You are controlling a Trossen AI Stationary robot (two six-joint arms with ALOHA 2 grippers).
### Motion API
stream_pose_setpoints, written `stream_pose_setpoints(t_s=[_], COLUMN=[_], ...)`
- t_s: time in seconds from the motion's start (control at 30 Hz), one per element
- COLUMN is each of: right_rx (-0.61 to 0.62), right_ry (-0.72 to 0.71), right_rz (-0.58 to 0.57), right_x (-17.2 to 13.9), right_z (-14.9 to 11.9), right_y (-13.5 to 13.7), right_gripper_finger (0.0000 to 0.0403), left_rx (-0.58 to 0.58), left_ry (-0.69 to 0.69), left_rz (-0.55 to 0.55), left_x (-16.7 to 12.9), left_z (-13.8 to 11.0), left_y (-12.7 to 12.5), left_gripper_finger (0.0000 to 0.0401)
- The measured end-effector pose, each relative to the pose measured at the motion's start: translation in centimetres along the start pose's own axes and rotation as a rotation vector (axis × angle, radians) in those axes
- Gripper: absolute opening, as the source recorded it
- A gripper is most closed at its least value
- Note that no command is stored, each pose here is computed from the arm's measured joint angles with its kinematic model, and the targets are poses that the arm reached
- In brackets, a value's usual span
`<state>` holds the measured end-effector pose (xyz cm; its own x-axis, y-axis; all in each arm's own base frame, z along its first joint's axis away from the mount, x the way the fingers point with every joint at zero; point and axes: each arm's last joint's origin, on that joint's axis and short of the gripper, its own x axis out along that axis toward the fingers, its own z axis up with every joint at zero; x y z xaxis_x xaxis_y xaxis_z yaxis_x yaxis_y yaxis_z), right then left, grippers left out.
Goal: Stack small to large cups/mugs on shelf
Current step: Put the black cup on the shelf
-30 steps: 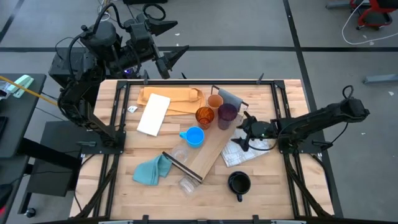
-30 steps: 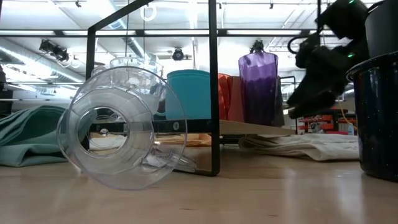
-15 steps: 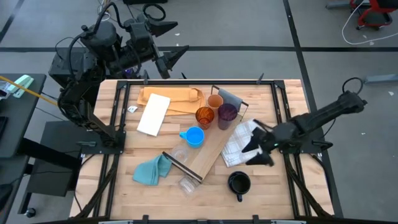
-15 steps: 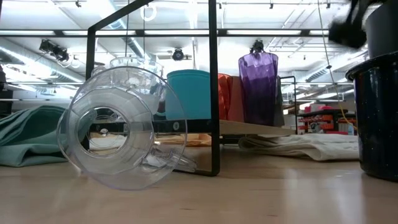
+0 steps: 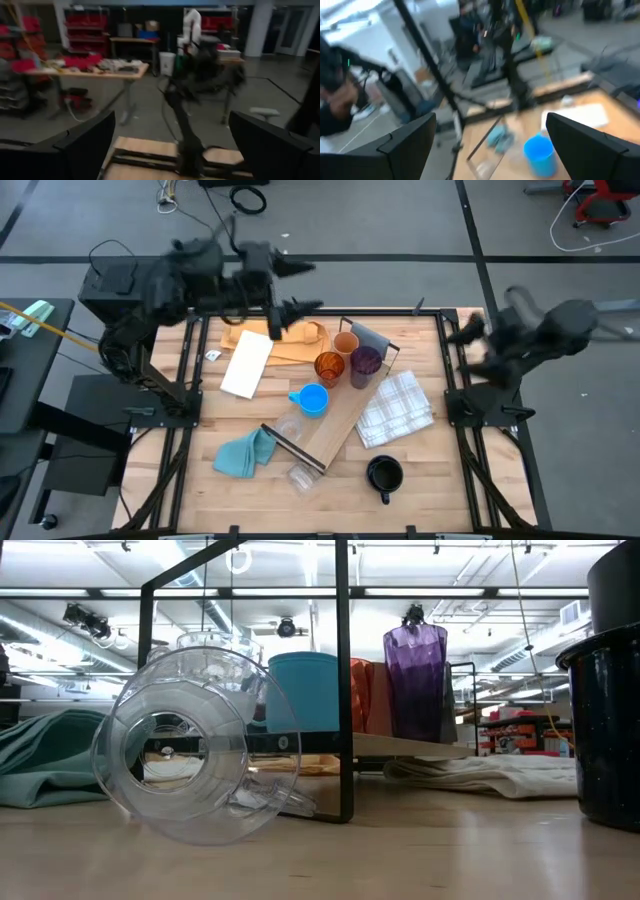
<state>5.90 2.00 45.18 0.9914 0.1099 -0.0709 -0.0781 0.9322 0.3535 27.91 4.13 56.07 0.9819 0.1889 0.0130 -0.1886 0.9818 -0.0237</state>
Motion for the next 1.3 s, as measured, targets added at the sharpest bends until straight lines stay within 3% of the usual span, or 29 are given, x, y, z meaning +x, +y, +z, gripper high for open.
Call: stream_pose_setpoints(t_s=[0.27,0.5,0.87,1.1,1.3], right_rx=[0.025,0.010,-0.053,-0.069,-0.115], right_ry=[-0.176,-0.223,-0.251,-0.237,-0.246], right_rz=[0.051,0.077,0.057,-0.167,-0.201], right_x=[-6.6,-8.6,-9.6,-10.3,-10.6], right_z=[1.2,1.1,2.0,1.8,2.0], right_y=[-2.5,-3.4,-3.6,-4.6,-4.7], right_gripper_finger=[0.0384,0.0383,0.0327,0.0258,0.0221], left_rx=[-0.065,-0.103,-0.061,-0.012,-0.026], left_ry=[0.088,0.113,0.022,0.067,0.019], left_rz=[-0.007,0.046,0.126,0.293,0.314], left_x=[3.4,4.4,3.5,1.2,-1.8], left_z=[-4.9,-7.0,-4.9,-3.8,-2.0], left_y=[-2.6,-3.7,-3.6,-2.6,-1.6], left_gripper_finger=[0.0384,0.0353,0.0325,0.0307,0.0286])
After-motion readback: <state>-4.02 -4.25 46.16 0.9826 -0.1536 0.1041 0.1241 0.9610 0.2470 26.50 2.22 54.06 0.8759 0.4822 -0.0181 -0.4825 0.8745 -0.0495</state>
